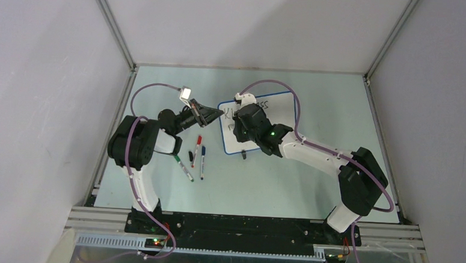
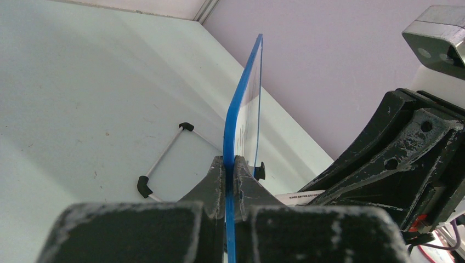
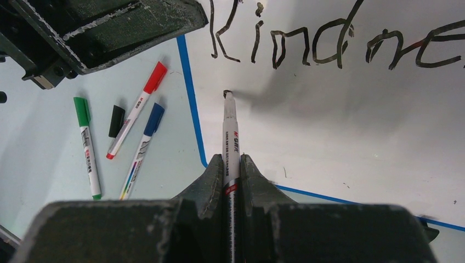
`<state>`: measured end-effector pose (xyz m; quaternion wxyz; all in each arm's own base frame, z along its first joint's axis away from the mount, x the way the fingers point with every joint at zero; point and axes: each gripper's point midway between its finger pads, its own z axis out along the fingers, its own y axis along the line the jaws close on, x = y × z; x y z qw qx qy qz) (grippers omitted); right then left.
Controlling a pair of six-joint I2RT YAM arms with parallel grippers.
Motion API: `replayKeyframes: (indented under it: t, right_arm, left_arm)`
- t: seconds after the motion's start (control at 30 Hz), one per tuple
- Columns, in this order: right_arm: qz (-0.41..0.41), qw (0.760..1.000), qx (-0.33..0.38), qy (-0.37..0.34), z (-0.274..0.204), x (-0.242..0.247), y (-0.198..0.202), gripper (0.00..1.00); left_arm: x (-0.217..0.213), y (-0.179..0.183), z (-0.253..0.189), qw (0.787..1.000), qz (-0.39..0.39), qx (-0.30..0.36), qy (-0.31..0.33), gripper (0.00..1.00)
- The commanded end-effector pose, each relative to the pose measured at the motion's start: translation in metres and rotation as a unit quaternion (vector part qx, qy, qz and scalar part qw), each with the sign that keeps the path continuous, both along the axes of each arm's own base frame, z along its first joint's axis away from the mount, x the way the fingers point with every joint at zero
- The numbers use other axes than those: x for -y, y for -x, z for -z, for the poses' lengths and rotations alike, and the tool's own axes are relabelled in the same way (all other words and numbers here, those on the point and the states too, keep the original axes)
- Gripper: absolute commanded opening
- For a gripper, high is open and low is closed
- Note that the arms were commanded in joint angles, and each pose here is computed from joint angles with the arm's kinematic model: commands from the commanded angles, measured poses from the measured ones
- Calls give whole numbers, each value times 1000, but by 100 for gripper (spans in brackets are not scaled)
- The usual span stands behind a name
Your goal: Write a sentence on the whiteboard
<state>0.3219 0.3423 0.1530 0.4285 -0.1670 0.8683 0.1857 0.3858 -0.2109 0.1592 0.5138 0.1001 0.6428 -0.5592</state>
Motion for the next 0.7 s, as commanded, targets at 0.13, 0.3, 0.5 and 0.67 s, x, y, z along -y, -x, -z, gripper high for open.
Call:
replayKeyframes:
  t: [0.13,0.3,0.5,0.67]
  right_arm:
    - [36,999,15,2,-15,11,-13,0]
    - [39,999,13,5,-14,13,-13,0]
    - [39,999,7,9,-11,14,-11,0]
    - [29,999,-1,13,-6,11,-5,0]
  left_arm:
    - [-3,1,-24,998,-6,56,-1,0]
    - [-4,1,-24,998,-6,56,-1,0]
    - [-4,1,-24,998,-6,57,-1,0]
    - [-4,1,-25,998,-6,58,-1,0]
